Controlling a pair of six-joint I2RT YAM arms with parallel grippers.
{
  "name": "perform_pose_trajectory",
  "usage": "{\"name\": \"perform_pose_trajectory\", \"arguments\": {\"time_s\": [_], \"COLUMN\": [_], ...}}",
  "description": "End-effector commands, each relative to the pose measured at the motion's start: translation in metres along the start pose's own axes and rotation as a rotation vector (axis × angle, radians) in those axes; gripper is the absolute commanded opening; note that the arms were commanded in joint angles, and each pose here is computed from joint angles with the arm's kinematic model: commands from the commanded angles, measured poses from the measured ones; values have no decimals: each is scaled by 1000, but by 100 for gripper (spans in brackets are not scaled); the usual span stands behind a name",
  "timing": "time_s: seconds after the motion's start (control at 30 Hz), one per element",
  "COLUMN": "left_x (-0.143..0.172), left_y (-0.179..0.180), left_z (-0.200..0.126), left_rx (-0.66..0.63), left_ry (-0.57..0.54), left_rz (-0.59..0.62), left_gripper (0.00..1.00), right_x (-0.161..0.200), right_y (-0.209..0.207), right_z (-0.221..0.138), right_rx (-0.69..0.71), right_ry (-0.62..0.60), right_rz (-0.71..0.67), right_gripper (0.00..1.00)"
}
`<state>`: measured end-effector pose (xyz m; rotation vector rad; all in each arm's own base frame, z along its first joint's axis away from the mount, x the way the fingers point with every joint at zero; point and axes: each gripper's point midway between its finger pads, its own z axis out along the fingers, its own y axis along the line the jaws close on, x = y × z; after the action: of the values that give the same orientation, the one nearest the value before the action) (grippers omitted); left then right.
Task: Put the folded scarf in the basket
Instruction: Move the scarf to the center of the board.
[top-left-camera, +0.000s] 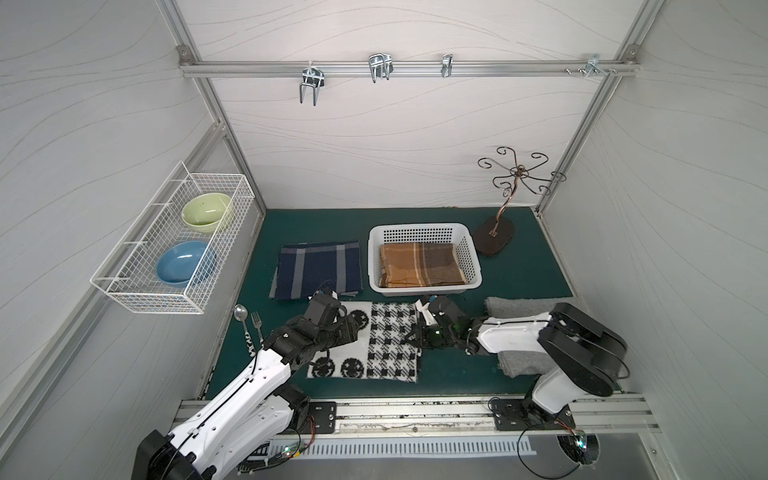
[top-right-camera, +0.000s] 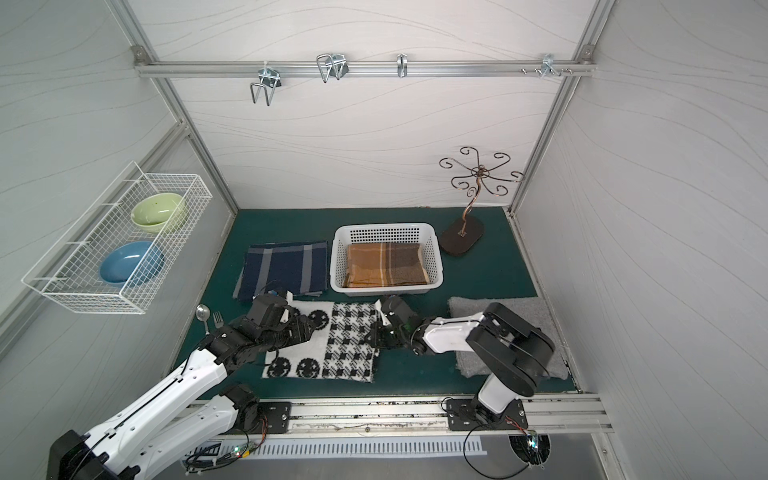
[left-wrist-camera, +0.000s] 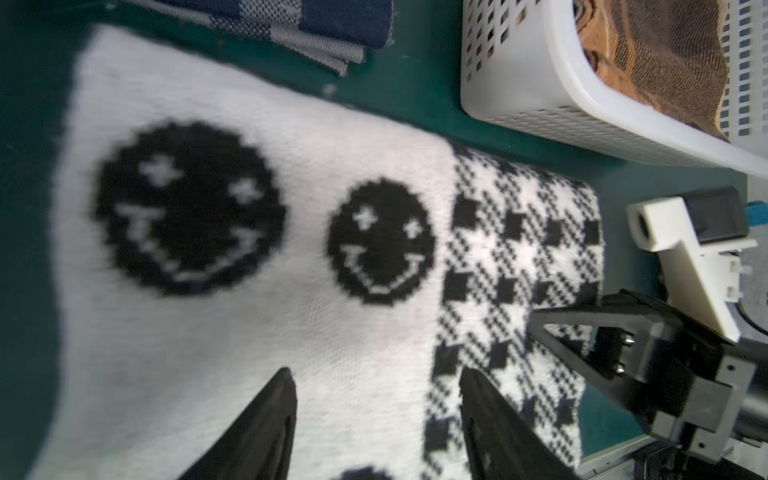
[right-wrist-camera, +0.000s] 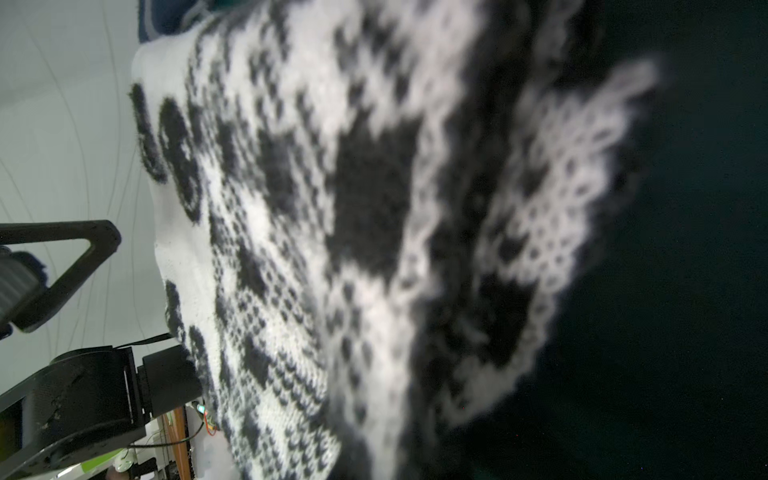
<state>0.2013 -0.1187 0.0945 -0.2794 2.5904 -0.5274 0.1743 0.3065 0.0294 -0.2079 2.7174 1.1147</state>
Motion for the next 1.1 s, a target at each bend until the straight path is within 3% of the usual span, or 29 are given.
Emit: {"name": "perform_pose_trajectory", "arguments": {"time_s": [0.0,0.13,0.23,0.37,0.53,0.7,0.93,1.07], "left_x": [-9,-13,-13,-4,-18,0,10,21], "left_y": [-4,6,-1,0,-15,-9,-16,-4], "left_z": [4,9,25,47,54,78,89,89], "left_rx": [31,-23,6,-38,35,25,93,58], "left_ry": [-54,-75,-62,46,12,127,154,181], "left_rz": [-30,-19,4,55,110,88,75,69], "left_gripper": [66,68,70,73,80,81,81,79], "right_x": [33,35,35,36,42,45,44,45], "right_y": [-49,-69,-75,-76,-82,-85,-85,-86], "right_z": [-28,-55,-62,-63,-62,-60,-59,-58], "right_rx": [112,131,134,118,122,117,104,106], "right_ry": [103,80,77,88,89,93,82,82], "right_rz": [54,88,90,100,100,103,101,103], "right_gripper": [1,2,3,4,4,4,5,5]}}
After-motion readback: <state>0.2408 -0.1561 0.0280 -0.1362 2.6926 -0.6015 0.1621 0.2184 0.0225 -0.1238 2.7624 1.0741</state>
